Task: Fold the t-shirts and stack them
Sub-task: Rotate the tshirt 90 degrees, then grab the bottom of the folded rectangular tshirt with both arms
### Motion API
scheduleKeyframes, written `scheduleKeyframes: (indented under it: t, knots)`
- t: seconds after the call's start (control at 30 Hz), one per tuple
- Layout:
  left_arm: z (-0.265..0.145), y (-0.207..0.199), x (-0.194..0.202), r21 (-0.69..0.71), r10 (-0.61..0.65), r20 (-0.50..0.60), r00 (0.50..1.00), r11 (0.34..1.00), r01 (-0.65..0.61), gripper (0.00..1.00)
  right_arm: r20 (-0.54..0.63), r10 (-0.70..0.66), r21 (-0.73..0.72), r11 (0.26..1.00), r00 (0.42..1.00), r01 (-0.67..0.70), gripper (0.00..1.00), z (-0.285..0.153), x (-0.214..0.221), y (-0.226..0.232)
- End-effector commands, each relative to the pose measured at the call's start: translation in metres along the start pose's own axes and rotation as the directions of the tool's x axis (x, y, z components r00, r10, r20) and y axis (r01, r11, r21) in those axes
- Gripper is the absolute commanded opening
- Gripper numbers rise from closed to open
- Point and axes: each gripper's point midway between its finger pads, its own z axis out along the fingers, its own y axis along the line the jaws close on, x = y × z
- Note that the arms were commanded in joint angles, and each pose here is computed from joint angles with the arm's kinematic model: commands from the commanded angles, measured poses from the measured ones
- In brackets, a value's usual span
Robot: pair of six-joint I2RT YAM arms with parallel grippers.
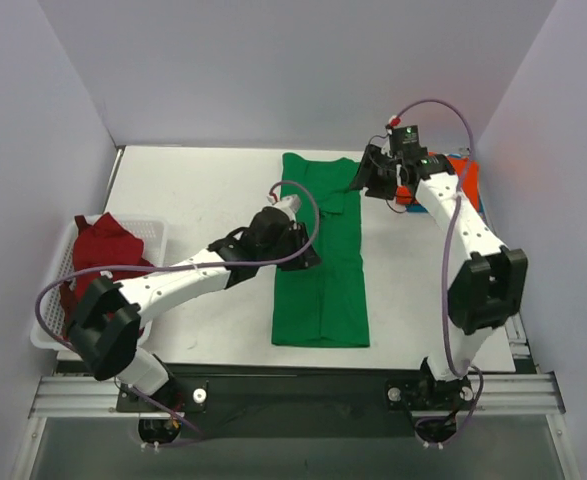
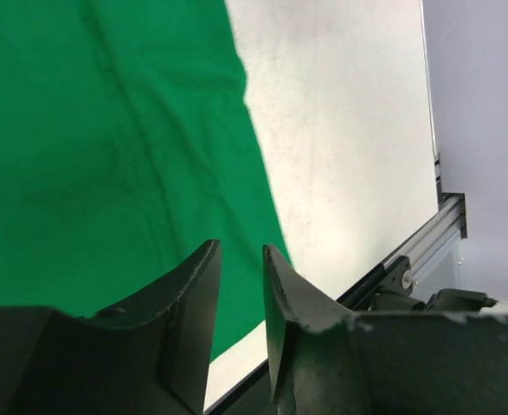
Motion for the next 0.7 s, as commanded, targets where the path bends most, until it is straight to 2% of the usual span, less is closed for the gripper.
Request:
scheduleKeyframes:
  t: [0.0, 0.03, 0.07, 0.1, 0.13, 0.17, 0.2, 0.27, 0.33, 0.47, 0.53, 0.67]
  knots:
    - [-0.026, 0.060, 0.032, -0.163, -0.003, -0.079, 0.997, 0.987, -0.010, 0.36, -0.041, 0.053, 0.058, 0.997, 0.998, -0.051, 0.47, -0.030, 0.062, -0.009]
    - [-0.037, 0.059, 0.032, -0.159, 0.004, -0.070, 0.998, 0.987, -0.015, 0.35, -0.109, 0.061, 0.105, 0.993, 0.992, -0.050, 0.45, -0.028, 0.105, -0.028]
    - [-0.043, 0.068, 0.040, -0.174, 0.010, -0.082, 0.997, 0.984, -0.024, 0.35, -0.118, 0.055, 0.120, 0.992, 0.991, -0.041, 0.45, -0.033, 0.126, -0.033]
    - [-0.048, 0.072, 0.046, -0.175, 0.009, -0.090, 0.996, 0.984, -0.024, 0.35, -0.068, 0.022, 0.099, 0.995, 0.997, -0.015, 0.45, -0.050, 0.134, -0.023]
    - [-0.056, 0.080, 0.057, -0.177, 0.003, -0.100, 0.995, 0.984, -0.021, 0.35, -0.073, 0.022, 0.107, 0.994, 0.997, -0.014, 0.44, -0.055, 0.149, -0.026]
    - [-0.059, 0.083, 0.061, -0.179, 0.003, -0.101, 0.995, 0.984, -0.021, 0.35, -0.130, 0.030, 0.138, 0.990, 0.991, -0.012, 0.42, -0.053, 0.188, -0.042]
    - [-0.062, 0.084, 0.066, -0.169, 0.002, -0.108, 0.994, 0.985, -0.020, 0.36, -0.092, 0.021, 0.097, 0.995, 0.996, -0.012, 0.41, -0.064, 0.192, -0.036]
    - [-0.070, 0.094, 0.080, -0.178, -0.006, -0.114, 0.993, 0.984, -0.014, 0.40, -0.145, -0.002, 0.101, 0.995, 0.989, 0.017, 0.36, -0.066, 0.239, -0.040]
    - [-0.074, 0.098, 0.087, -0.171, -0.008, -0.109, 0.994, 0.985, -0.010, 0.44, -0.146, -0.042, 0.112, 0.992, 0.988, 0.059, 0.36, -0.073, 0.260, -0.039]
    - [-0.074, 0.110, 0.116, -0.181, -0.005, -0.169, 0.986, 0.983, -0.026, 0.54, -0.161, -0.067, 0.165, 0.982, 0.985, 0.094, 0.36, -0.075, 0.294, -0.057]
    - [-0.073, 0.111, 0.129, -0.188, 0.003, -0.198, 0.980, 0.981, -0.041, 0.55, -0.168, -0.053, 0.198, 0.976, 0.984, 0.086, 0.36, -0.076, 0.305, -0.072]
    - [-0.070, 0.120, 0.145, -0.212, -0.010, -0.218, 0.976, 0.977, -0.037, 0.55, -0.106, -0.014, 0.257, 0.966, 0.994, 0.041, 0.40, -0.085, 0.310, -0.095]
